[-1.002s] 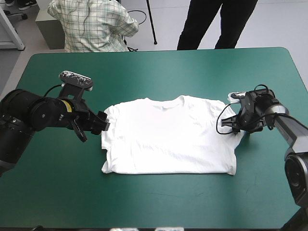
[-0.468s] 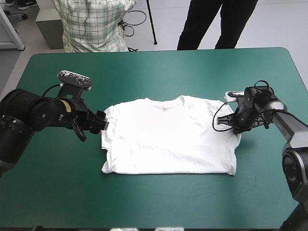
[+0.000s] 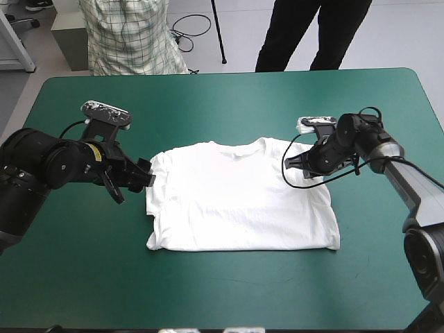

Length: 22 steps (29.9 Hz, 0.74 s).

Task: Fold the cloth

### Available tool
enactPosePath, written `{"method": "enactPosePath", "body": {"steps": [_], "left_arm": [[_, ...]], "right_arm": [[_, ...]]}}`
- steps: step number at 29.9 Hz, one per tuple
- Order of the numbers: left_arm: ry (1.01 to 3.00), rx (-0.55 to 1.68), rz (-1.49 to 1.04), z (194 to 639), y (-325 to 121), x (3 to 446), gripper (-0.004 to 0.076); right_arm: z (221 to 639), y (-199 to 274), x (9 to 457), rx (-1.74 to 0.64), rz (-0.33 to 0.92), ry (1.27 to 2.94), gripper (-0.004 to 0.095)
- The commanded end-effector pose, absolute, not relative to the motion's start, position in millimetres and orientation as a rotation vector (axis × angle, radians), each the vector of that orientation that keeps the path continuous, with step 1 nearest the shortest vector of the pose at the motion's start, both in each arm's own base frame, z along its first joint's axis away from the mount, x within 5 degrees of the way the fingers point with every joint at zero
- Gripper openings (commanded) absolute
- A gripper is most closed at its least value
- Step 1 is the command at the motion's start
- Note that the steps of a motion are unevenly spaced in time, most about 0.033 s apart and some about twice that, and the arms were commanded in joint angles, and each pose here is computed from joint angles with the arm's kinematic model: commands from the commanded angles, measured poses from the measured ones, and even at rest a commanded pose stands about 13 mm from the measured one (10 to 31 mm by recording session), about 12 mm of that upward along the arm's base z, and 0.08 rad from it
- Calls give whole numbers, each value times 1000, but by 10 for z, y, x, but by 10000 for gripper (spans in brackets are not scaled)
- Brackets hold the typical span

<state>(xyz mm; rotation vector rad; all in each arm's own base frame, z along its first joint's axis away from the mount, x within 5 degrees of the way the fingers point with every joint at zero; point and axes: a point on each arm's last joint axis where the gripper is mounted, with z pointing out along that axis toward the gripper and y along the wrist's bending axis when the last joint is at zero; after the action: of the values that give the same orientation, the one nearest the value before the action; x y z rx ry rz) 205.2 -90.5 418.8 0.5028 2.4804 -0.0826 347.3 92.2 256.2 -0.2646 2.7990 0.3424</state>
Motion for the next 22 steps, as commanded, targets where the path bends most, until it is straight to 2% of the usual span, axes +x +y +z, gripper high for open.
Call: {"method": "enactPosePath", "body": {"steps": [1,5,8,10,13,15,17,22], "left_arm": [[2457,490,-99,4313,-877,1956,616],[2466,491,-97,4309,-874,1951,616],[2466,491,-97,4309,-874,1951,616],[2464,491,-97,4310,-874,1952,616],[2466,491,-97,4309,-874,1951,616],[2466,491,-97,4309,-874,1951,616],[2464,491,-97,4312,-872,1946,616],[2458,422,-70,4339,-824,1931,616]], "right_arm": [[2577,997,3523,-314,331,2763,-17],[2429,1014,3568,-337,298,2803,-16],[2406,1020,3575,-357,293,2809,24],[2406,1019,3561,-400,289,2818,97],[2459,1034,3530,-417,319,2861,301],[2588,1039,3491,-430,341,2872,438],[2798,1022,3440,-442,333,2829,514],[3483,872,3142,-457,213,2652,523]]}}
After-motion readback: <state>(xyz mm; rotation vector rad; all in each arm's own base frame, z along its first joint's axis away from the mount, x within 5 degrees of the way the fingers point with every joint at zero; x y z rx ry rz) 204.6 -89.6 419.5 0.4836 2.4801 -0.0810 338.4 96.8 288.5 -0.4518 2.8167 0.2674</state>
